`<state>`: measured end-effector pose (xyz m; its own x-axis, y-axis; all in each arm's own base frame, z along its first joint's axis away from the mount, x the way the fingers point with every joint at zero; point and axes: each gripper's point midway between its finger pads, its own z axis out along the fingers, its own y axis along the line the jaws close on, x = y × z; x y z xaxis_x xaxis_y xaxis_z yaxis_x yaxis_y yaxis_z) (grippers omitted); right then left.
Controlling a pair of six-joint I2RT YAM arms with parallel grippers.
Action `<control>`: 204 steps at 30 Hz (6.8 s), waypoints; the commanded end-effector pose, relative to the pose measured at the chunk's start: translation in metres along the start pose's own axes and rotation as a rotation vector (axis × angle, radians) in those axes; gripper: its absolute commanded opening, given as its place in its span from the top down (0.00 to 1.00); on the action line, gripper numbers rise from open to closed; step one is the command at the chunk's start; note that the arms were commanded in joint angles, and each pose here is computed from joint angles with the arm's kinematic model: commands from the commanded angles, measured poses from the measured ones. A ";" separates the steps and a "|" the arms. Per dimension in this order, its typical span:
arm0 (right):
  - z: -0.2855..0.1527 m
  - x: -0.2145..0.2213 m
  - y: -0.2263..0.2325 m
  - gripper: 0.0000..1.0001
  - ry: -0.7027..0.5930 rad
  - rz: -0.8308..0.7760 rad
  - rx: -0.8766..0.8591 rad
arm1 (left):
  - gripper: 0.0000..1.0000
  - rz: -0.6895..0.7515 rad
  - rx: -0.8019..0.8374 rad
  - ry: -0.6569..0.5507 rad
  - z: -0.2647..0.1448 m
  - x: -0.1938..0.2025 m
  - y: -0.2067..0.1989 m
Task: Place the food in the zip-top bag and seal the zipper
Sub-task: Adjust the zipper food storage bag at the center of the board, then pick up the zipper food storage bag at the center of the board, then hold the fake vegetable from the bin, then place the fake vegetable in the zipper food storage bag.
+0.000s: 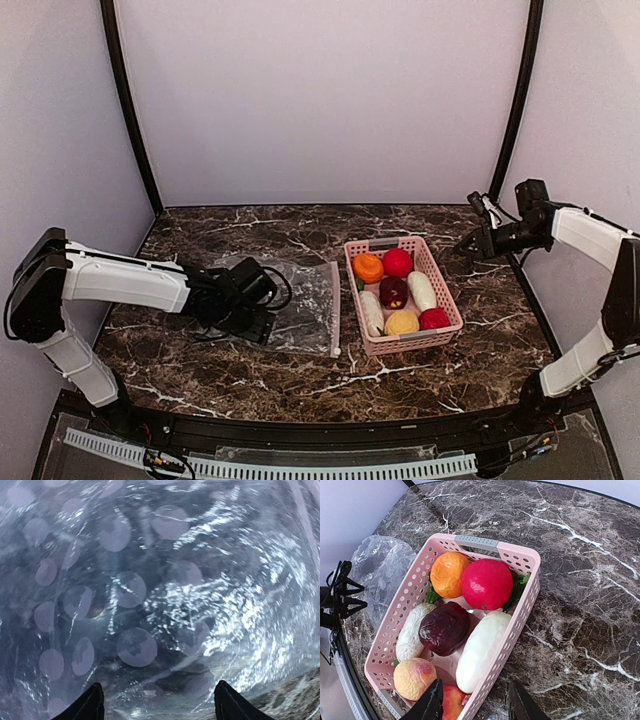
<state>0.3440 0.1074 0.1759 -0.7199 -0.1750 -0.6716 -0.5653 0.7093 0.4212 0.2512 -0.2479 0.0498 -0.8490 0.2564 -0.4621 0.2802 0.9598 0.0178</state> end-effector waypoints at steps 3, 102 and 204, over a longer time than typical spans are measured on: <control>0.004 -0.001 0.002 0.58 -0.020 -0.028 -0.025 | 0.23 -0.058 -0.229 -0.034 -0.017 -0.001 0.089; 0.015 -0.018 0.063 0.52 0.087 -0.330 -0.032 | 0.99 0.355 -0.431 -0.241 -0.111 -0.109 -0.027; 0.120 -0.047 0.252 0.40 0.290 -0.122 -0.643 | 0.99 -0.085 0.284 -0.585 -0.175 -0.169 -0.092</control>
<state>0.2785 0.3711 0.2515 -0.6571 -0.4677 -0.5911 -0.7060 0.1070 0.7001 0.2934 -0.3654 0.2515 -0.5476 0.1028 -0.8304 0.4087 0.8988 -0.1583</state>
